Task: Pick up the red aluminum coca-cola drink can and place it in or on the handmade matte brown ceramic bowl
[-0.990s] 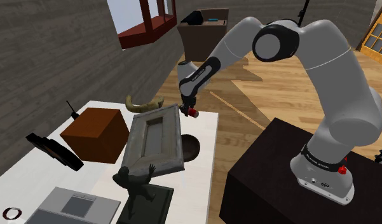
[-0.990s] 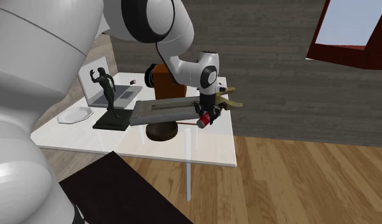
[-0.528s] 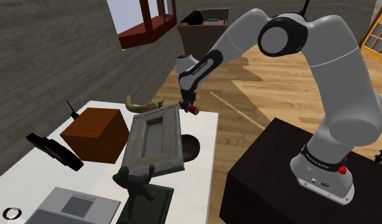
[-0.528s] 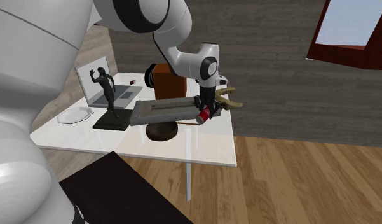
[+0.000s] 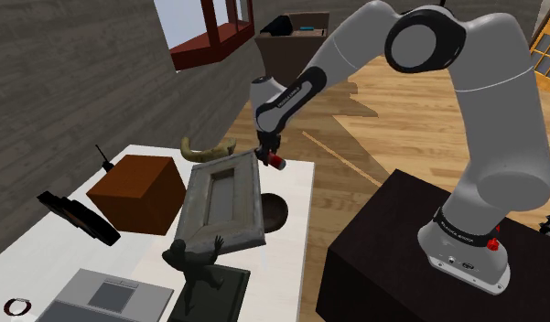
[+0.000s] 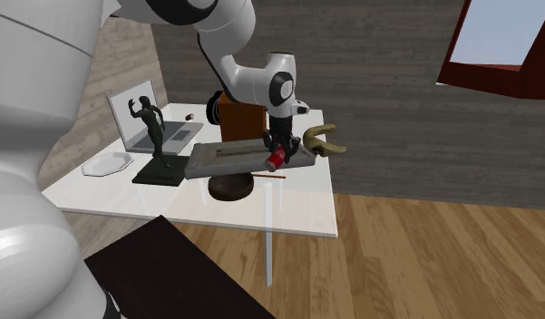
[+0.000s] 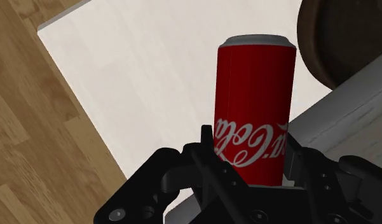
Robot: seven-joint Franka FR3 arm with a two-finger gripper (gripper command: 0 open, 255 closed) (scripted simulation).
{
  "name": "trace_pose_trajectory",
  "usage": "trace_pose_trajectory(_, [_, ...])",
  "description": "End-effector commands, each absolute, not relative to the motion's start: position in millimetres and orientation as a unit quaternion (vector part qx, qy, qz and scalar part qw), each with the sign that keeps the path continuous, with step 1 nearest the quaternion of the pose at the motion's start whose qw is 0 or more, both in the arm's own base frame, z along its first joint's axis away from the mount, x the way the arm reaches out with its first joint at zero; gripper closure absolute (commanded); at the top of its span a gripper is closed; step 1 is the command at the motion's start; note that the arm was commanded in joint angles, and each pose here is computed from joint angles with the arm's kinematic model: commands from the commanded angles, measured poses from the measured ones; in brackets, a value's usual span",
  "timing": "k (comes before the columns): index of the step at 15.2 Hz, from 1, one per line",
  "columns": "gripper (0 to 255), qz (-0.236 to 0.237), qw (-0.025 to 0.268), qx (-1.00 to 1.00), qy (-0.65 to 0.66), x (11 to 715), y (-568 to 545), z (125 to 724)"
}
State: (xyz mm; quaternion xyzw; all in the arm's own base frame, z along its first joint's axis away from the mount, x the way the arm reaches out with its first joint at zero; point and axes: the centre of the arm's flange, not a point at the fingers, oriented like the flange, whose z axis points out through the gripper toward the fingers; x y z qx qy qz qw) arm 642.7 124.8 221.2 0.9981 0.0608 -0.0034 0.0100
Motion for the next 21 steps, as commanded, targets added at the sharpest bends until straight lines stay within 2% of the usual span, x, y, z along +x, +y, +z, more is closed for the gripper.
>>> trace_pose_trajectory(1, [255, -0.003, 0.01, 0.998, 0.06, 625.6, 145.5, 219.2])
trace_pose_trajectory(12, [255, -0.003, 0.01, 0.998, 0.06, 535.7, 263.6, 217.7])
trace_pose_trajectory(21, [255, -0.003, 0.01, 0.998, 0.06, 535.7, 263.6, 170.1])
